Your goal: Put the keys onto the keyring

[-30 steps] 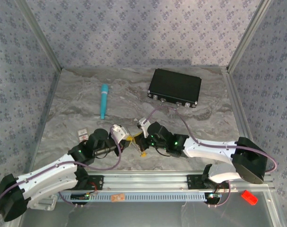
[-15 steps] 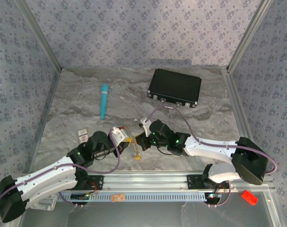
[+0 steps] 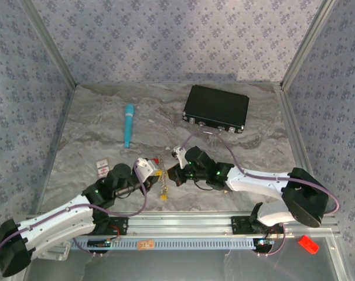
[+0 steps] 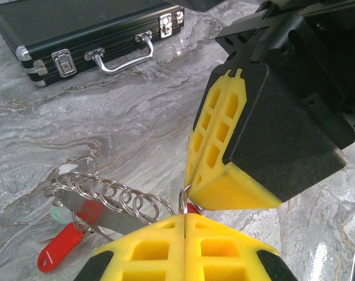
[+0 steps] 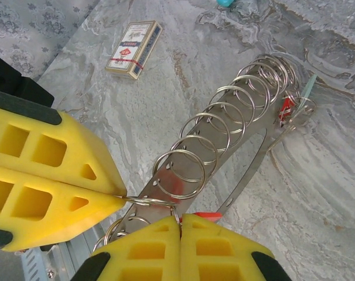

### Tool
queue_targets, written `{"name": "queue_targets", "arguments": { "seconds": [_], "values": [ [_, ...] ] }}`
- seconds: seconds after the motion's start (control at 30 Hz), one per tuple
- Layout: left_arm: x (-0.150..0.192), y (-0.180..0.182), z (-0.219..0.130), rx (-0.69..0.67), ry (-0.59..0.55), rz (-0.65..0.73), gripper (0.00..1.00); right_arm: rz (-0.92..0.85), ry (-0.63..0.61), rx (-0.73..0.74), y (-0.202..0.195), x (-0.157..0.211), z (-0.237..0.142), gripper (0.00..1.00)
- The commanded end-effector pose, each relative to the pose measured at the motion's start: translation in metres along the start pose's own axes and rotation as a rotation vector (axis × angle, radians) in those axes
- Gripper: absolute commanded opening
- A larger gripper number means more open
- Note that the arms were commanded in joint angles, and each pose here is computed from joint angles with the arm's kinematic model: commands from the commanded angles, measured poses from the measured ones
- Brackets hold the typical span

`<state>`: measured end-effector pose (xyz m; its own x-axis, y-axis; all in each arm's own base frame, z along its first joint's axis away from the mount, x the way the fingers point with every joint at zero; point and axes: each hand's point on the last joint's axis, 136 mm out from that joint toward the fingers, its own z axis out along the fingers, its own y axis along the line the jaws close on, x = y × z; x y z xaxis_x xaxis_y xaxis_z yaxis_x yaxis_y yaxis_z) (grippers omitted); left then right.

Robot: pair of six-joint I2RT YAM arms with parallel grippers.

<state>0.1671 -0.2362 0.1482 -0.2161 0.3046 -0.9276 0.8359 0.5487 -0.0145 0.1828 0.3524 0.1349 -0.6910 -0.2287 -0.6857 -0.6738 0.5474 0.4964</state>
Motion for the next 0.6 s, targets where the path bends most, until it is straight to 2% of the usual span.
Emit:
{"name": "queue_targets", "arguments": {
  "seconds": [0.0,0.1,0.23,0.27,0.43,0.57],
  "values": [
    [-0.015,-0.002,-0.003,0.003,-0.065,0.022,0.0,0.032,0.029,0.018,-0.007,0.002,0.003,0.04],
    [-0.015,-0.002,-0.003,0.001,-0.07,0.023,0.0,0.031,0.019,0.021,-0.009,0.001,-0.002,0.2],
    [-0.014,-0.002,-0.003,0.003,-0.073,0.018,0.0,-0.01,-0.002,0.033,-0.01,-0.006,-0.014,0.47],
    [-0.013,-0.002,-0.003,0.004,-0.074,0.015,0.0,-0.027,-0.011,0.035,-0.01,-0.008,-0.018,0.49],
    [-0.009,-0.001,-0.002,-0.005,-0.067,0.009,0.0,-0.033,-0.031,0.06,-0.023,-0.014,-0.031,0.38],
    [-0.005,0.002,-0.001,-0.018,-0.056,-0.015,0.0,0.011,-0.024,0.091,-0.038,-0.006,-0.03,0.38]
  ]
}}
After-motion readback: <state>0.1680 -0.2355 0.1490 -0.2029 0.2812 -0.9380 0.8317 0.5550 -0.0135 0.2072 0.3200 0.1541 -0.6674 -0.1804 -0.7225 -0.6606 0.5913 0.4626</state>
